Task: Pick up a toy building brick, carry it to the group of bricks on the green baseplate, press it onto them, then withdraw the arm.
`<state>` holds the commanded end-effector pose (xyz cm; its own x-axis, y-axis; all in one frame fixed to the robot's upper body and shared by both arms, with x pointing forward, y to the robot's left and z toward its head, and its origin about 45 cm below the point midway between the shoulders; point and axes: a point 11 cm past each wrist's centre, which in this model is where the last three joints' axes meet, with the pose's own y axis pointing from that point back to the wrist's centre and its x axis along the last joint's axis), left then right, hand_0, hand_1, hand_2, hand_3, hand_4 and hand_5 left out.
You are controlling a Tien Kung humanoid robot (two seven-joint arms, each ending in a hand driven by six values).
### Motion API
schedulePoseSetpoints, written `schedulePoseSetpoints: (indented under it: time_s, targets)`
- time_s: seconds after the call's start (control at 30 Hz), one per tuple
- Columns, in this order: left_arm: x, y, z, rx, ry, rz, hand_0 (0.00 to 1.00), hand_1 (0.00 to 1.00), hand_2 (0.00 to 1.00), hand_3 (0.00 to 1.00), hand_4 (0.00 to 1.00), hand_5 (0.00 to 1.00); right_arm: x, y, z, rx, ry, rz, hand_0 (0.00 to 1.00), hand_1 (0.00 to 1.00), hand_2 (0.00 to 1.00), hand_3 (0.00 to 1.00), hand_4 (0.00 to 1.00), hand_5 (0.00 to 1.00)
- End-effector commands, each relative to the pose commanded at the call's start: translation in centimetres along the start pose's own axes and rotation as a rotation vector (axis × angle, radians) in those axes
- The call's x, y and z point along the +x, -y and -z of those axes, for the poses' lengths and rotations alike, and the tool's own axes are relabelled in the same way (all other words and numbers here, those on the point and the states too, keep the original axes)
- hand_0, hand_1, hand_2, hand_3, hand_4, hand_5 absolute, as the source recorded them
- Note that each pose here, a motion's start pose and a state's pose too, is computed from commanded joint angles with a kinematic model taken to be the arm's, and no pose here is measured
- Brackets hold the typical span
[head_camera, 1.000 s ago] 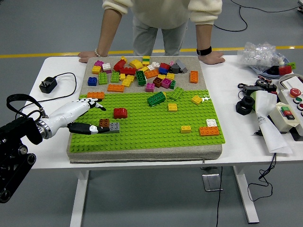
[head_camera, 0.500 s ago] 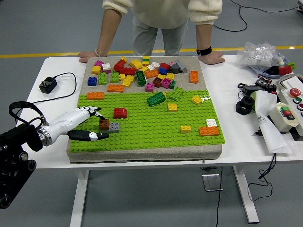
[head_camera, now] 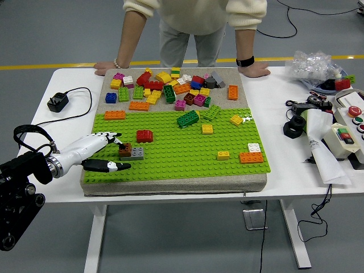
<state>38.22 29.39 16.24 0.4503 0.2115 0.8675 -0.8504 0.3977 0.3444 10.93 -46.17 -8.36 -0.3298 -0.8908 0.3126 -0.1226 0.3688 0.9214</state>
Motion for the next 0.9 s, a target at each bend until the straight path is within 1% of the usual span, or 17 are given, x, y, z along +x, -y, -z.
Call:
schedulePoseSetpoints:
  time_s: [0.47, 0.7, 0.9]
  targets:
    - [-0.3, 0.3, -0.4, -0.009, -0.004, 0.008, 0.998, 0.998, 0.982, 0.756, 0.998, 0.910, 0.0, 0.0, 0.1, 0.001, 0.003, 0.000, 0.782, 0.704, 0.741, 0.675, 0.944, 0.687]
    - [-1.0, 0.3, -0.1, 0.001, -0.003, 0.028, 0.998, 0.998, 0.981, 0.755, 0.998, 0.909, 0.0, 0.0, 0.1, 0.001, 0.004, -0.001, 0.782, 0.704, 0.741, 0.675, 0.945, 0.687]
    - [-1.1, 0.3, 0.3, 0.014, -0.005, 0.032, 0.998, 0.998, 0.979, 0.755, 0.998, 0.909, 0.0, 0.0, 0.0, 0.000, 0.004, -0.002, 0.782, 0.704, 0.741, 0.675, 0.945, 0.687]
